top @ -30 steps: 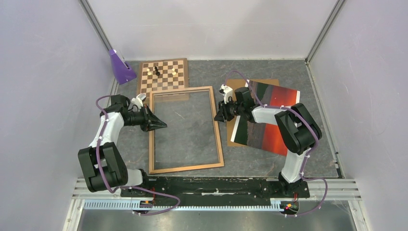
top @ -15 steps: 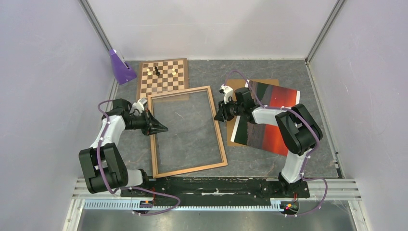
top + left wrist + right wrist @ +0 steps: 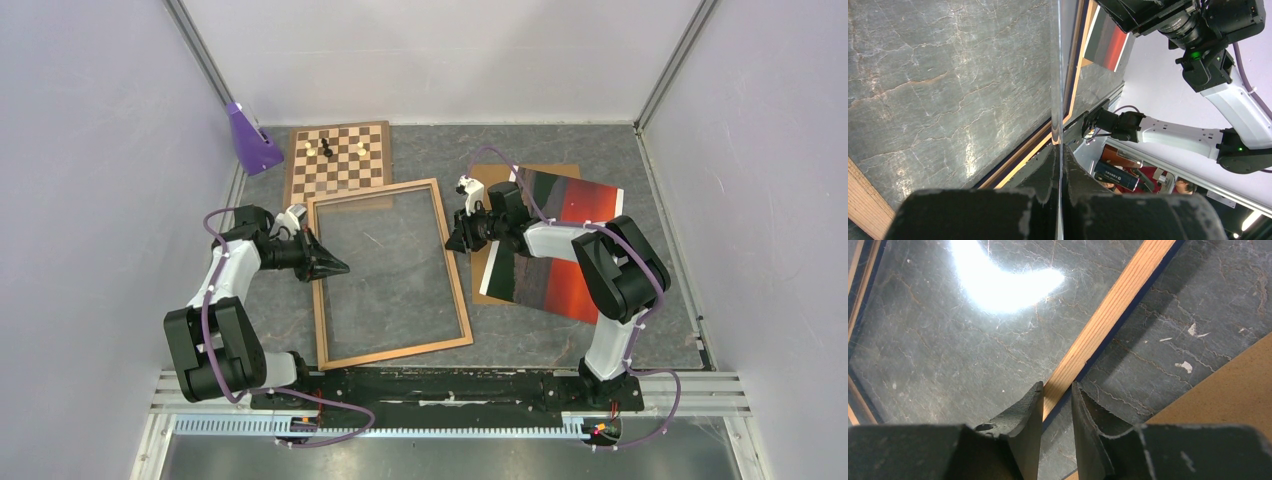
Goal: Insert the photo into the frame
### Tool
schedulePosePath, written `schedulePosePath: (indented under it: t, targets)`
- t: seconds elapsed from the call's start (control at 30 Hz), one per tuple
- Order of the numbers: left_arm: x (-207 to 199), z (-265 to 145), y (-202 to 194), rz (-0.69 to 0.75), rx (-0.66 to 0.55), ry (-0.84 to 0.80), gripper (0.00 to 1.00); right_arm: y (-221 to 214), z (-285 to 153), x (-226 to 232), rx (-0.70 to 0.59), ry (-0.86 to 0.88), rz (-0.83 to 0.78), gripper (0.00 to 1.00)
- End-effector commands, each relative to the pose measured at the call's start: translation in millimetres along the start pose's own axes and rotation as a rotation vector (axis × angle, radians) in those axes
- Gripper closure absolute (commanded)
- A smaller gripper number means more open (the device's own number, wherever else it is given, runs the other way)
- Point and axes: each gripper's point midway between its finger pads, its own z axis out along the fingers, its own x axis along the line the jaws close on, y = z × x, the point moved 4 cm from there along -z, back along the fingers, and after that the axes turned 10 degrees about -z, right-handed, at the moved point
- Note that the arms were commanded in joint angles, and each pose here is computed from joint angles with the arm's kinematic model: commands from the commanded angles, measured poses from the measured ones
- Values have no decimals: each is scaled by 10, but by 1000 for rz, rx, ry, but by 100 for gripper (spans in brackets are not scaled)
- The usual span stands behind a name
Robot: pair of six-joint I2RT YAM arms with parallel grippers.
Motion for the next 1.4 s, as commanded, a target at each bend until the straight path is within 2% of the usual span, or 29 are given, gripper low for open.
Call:
schedulePosePath:
  t: [0.0, 0.87, 1.37]
  targets:
    - [-90, -3, -58, -9, 21, -49, 98, 144, -2, 176, -44, 56, -60, 72]
    - [-226, -63, -32, -65, 23, -138, 98, 133, -5, 178, -41, 53, -66, 72]
    - [-186, -89, -33, -19, 11, -86, 98, 133, -6, 174, -41, 53, -67, 72]
